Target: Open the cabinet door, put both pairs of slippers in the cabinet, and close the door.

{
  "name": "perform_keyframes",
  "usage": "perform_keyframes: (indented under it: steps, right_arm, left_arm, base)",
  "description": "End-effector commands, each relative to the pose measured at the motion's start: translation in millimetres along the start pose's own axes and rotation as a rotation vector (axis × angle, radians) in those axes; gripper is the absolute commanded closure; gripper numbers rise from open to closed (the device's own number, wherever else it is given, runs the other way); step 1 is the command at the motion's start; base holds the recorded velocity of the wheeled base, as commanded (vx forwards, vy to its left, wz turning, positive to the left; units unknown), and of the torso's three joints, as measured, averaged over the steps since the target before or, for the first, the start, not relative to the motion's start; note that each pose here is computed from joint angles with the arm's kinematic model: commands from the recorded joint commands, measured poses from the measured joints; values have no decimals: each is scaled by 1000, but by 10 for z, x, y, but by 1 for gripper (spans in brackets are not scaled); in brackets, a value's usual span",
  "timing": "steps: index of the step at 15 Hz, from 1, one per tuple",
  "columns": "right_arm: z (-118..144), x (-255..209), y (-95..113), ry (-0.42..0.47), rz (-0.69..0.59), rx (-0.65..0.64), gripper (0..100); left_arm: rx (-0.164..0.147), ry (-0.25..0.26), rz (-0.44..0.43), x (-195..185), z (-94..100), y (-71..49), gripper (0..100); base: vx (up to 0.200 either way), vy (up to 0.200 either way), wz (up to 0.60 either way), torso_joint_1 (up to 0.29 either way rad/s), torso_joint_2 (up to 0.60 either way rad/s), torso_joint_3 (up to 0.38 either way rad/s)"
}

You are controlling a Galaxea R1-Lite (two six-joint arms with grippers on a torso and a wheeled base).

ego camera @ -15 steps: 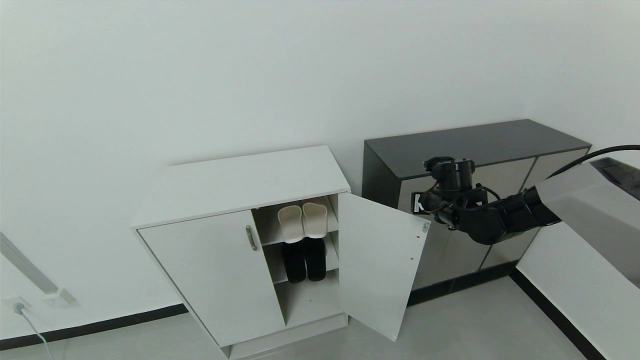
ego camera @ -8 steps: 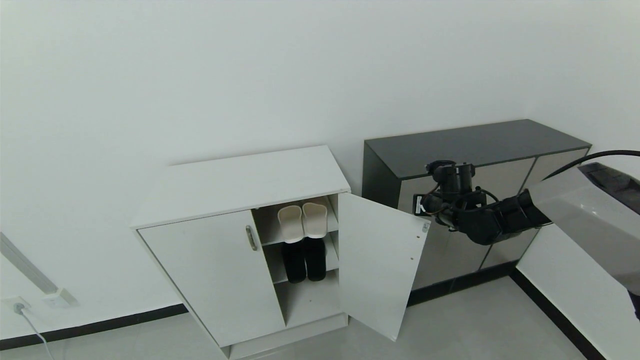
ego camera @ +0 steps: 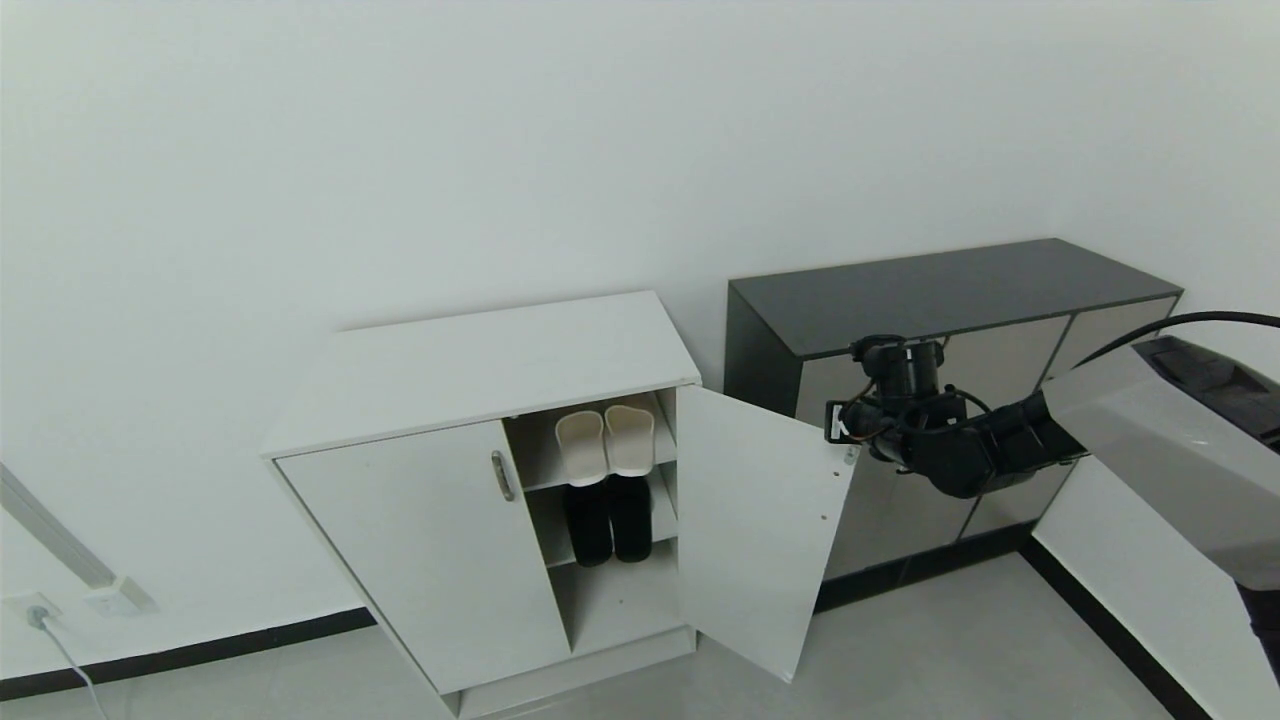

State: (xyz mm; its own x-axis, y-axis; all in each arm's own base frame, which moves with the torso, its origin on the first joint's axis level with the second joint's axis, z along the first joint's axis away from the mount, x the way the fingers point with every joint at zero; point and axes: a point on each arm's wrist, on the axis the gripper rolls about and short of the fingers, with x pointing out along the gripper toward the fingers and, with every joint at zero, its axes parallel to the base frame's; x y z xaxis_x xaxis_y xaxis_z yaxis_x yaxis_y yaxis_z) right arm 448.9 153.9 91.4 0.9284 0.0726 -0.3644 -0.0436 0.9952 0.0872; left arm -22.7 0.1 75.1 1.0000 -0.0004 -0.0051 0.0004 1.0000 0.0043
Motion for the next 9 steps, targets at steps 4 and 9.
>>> perform_keyframes:
  steps: [4, 9]
  right_arm:
    - [-49, 10, 17, 13, 2, -5, 100]
    - [-97, 2, 51, 40, 4, -17, 100]
  left_arm:
    - [0, 0, 2, 0, 1, 0, 100]
    - [0, 0, 2, 0, 1, 0, 100]
  base:
    - [0, 0, 0, 0, 0, 0]
    - [0, 0, 0, 0, 0, 0]
